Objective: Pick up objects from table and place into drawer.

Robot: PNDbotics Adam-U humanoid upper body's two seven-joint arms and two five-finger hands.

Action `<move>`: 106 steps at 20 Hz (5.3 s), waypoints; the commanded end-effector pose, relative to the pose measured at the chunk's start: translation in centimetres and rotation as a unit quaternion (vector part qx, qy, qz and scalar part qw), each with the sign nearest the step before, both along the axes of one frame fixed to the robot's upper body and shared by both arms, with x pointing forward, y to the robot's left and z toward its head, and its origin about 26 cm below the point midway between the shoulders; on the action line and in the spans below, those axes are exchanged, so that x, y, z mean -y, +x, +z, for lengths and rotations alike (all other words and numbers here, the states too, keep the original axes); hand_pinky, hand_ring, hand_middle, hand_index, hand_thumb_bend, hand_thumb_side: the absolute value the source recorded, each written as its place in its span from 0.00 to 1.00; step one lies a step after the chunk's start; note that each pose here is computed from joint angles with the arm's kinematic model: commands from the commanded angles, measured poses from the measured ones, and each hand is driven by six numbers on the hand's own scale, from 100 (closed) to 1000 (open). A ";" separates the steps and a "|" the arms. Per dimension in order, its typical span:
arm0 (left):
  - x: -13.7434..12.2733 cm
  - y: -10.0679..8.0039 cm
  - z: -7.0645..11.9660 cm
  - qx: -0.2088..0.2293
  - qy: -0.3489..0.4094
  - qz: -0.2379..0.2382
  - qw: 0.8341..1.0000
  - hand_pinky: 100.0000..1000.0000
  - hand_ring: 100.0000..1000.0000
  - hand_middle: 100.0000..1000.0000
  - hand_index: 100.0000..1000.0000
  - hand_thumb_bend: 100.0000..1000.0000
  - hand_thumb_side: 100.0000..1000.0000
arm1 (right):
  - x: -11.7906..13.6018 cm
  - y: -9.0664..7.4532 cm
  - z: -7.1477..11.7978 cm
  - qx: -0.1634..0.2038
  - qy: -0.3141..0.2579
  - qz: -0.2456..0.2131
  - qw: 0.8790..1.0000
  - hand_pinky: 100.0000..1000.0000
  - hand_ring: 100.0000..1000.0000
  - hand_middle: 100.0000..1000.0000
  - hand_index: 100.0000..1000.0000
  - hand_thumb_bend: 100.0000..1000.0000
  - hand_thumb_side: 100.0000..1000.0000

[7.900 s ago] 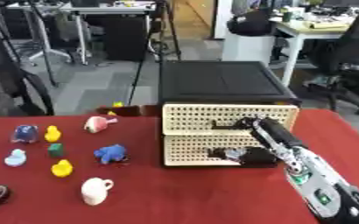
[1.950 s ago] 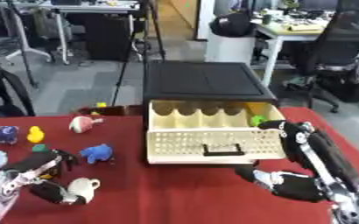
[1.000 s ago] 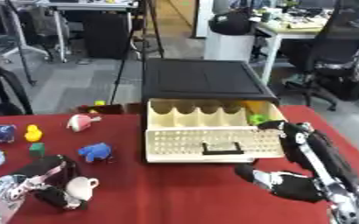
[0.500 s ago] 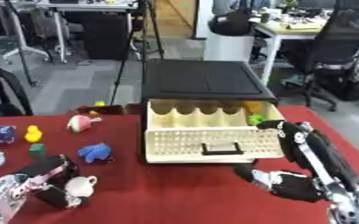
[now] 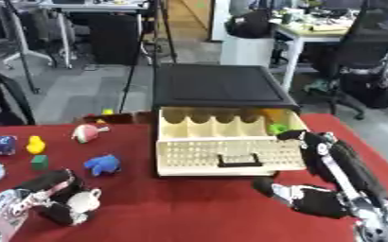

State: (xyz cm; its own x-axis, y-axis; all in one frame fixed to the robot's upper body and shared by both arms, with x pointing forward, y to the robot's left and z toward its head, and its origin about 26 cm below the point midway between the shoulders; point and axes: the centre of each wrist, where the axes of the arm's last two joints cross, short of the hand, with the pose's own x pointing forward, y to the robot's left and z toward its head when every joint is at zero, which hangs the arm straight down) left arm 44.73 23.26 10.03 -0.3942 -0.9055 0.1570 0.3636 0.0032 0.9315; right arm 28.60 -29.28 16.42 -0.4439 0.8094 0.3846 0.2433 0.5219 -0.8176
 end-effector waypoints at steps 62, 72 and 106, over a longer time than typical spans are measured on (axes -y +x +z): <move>3.7 2.9 7.8 0.100 0.060 0.003 0.993 0.45 0.43 0.48 0.68 0.74 0.42 | -0.9 0.6 1.6 0.011 -0.016 0.040 0.999 0.00 0.00 0.07 0.75 0.79 0.77; 3.4 2.7 5.2 0.077 0.085 0.027 0.993 0.34 0.39 0.45 0.66 0.79 0.47 | -0.7 0.6 1.3 0.008 -0.015 0.036 0.999 0.00 0.00 0.07 0.75 0.79 0.77; 1.4 2.0 4.6 0.034 0.090 0.045 0.994 0.25 0.32 0.39 0.59 0.69 0.43 | -0.4 0.6 0.6 -0.006 -0.015 0.029 0.999 0.00 0.00 0.07 0.75 0.78 0.78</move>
State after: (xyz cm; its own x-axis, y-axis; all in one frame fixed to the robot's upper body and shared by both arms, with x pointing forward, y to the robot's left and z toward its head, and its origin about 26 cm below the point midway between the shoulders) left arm 46.47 21.14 12.49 -0.3227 -0.9463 -0.0214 0.3430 -0.1380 0.9291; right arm 29.15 -28.48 16.32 -0.4835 0.7867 0.3839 0.1879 0.5216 -0.8322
